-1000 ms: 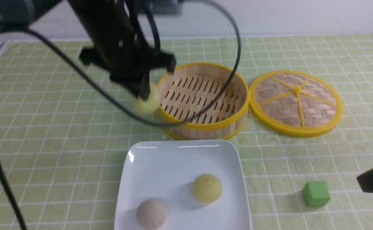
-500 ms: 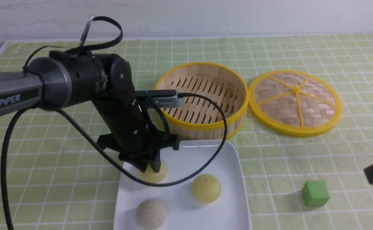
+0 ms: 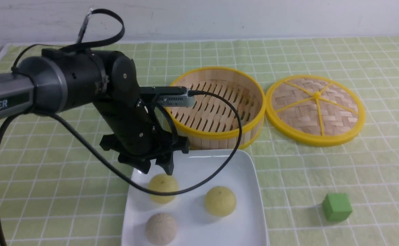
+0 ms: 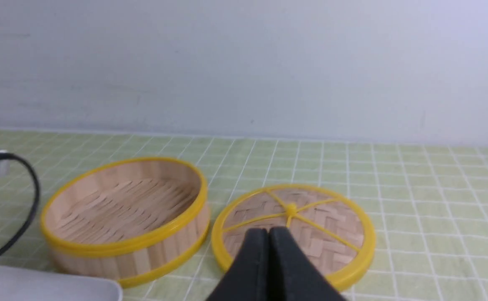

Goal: Put the steamed buns into the plate on the green tablecloth.

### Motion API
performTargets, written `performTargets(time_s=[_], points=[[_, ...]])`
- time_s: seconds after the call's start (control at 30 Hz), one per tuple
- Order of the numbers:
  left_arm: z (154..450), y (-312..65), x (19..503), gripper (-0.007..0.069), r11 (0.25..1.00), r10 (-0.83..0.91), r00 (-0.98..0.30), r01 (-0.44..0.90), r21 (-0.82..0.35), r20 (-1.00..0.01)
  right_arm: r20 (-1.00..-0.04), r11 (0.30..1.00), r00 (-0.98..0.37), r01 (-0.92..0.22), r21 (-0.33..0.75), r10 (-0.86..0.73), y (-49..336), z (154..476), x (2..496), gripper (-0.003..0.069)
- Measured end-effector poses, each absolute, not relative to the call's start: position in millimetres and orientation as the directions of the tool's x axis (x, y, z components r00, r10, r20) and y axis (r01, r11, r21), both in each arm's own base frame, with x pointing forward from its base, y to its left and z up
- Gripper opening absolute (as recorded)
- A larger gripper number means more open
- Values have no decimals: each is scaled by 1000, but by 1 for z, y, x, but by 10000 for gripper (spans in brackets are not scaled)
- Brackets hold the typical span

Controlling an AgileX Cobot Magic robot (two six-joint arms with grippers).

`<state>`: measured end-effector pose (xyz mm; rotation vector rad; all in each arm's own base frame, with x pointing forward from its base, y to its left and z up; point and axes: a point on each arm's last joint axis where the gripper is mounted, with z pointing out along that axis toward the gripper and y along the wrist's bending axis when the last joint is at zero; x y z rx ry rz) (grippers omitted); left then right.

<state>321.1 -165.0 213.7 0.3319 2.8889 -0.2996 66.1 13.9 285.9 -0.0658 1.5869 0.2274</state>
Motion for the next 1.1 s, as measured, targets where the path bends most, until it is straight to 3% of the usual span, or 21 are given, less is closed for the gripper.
performTargets(time_s=[0.7,0.87,0.97,1.0,1.03,1.07,1.1], points=[[213,-165,320,410,954,202,-954,243,-175,-224,-994,982,16,-154,107,111,11,275,70,4],[220,-165,321,410,952,195,-945,247,-180,-265,-994,982,14,-154,106,109,11,275,70,4],[239,-162,316,410,948,186,-928,256,-191,-322,-998,986,0,-155,58,58,11,267,67,6],[246,-161,314,410,946,183,-923,259,-194,-339,-1000,998,-11,52,27,28,11,260,65,8],[252,-160,312,410,945,181,-917,262,-197,-355,-1000,1000,-28,4,-3,-3,11,254,64,9],[255,-160,311,410,944,180,-915,264,-198,-362,-999,987,-37,-159,-9,-15,11,252,63,10],[262,-159,309,410,942,176,-908,268,-202,-380,-996,985,-76,-164,-43,-56,11,239,60,13]])
